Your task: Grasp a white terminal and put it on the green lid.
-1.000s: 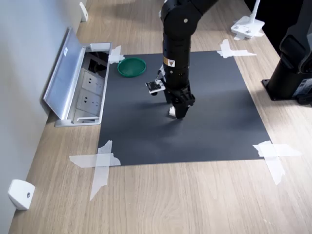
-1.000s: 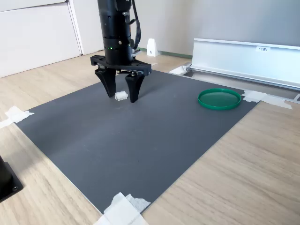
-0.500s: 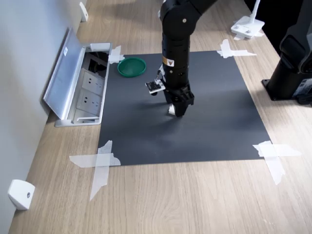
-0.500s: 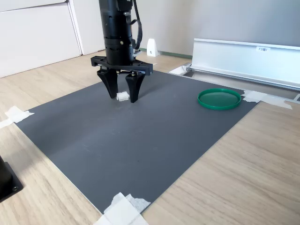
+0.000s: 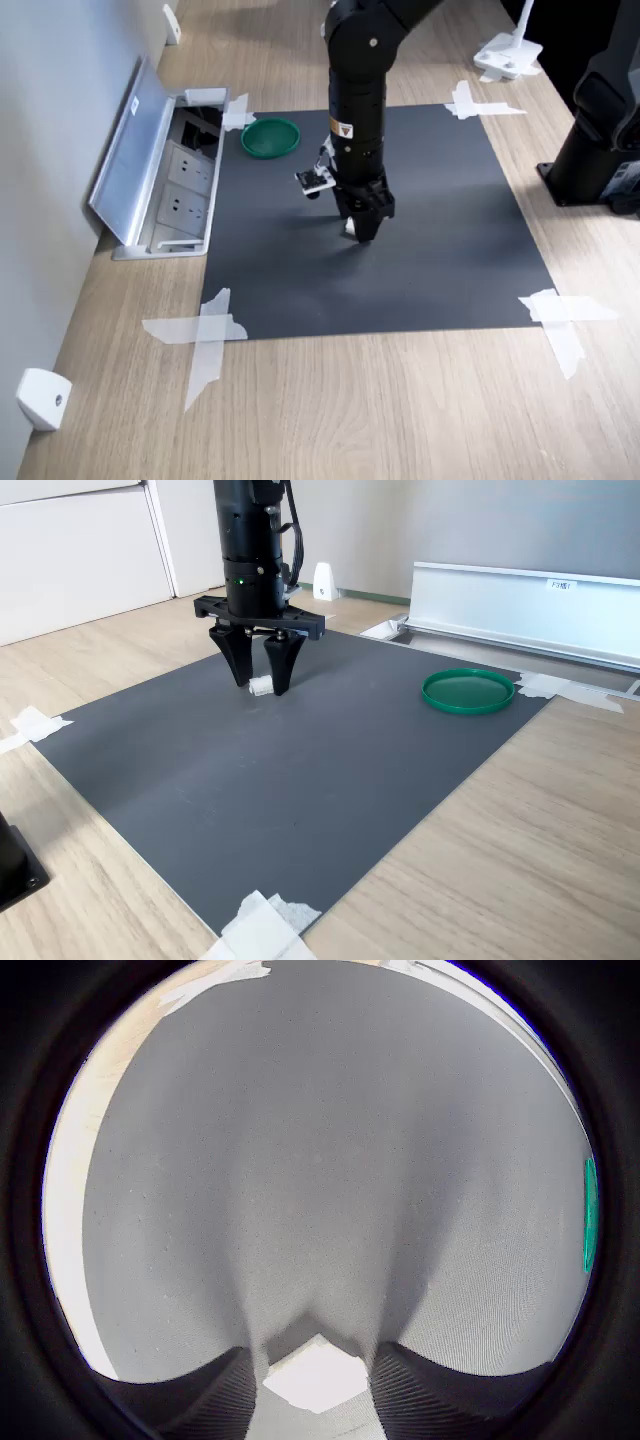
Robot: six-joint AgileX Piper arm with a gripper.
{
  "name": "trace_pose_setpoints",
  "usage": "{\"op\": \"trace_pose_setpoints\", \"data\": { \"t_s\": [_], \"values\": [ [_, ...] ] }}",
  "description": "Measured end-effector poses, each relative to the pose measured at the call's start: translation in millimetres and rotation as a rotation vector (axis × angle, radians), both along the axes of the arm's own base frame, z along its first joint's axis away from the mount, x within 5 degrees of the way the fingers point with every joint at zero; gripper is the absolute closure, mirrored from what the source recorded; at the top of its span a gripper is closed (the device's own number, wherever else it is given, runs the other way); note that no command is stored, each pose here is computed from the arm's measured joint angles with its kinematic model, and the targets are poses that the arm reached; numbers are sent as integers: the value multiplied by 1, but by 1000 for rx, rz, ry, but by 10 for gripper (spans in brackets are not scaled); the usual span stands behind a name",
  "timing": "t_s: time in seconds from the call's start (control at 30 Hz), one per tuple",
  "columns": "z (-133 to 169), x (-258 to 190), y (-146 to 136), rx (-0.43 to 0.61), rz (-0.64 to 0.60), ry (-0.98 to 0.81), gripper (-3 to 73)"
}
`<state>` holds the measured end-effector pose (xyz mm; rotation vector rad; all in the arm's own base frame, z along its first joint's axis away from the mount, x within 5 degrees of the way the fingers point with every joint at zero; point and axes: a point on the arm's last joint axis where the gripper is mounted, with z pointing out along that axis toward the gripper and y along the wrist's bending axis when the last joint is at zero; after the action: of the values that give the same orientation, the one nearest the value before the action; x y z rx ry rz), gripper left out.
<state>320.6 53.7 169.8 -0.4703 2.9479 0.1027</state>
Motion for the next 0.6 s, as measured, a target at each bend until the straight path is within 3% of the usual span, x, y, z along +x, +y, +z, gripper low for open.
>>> {"op": "trace_pose_setpoints", "data": {
  "t_s": [0.17,0.6],
  "values": [
    [0,0,0,3,-1,1,311],
    [9,-6,-3,12,-15,38,315]
  ]
}}
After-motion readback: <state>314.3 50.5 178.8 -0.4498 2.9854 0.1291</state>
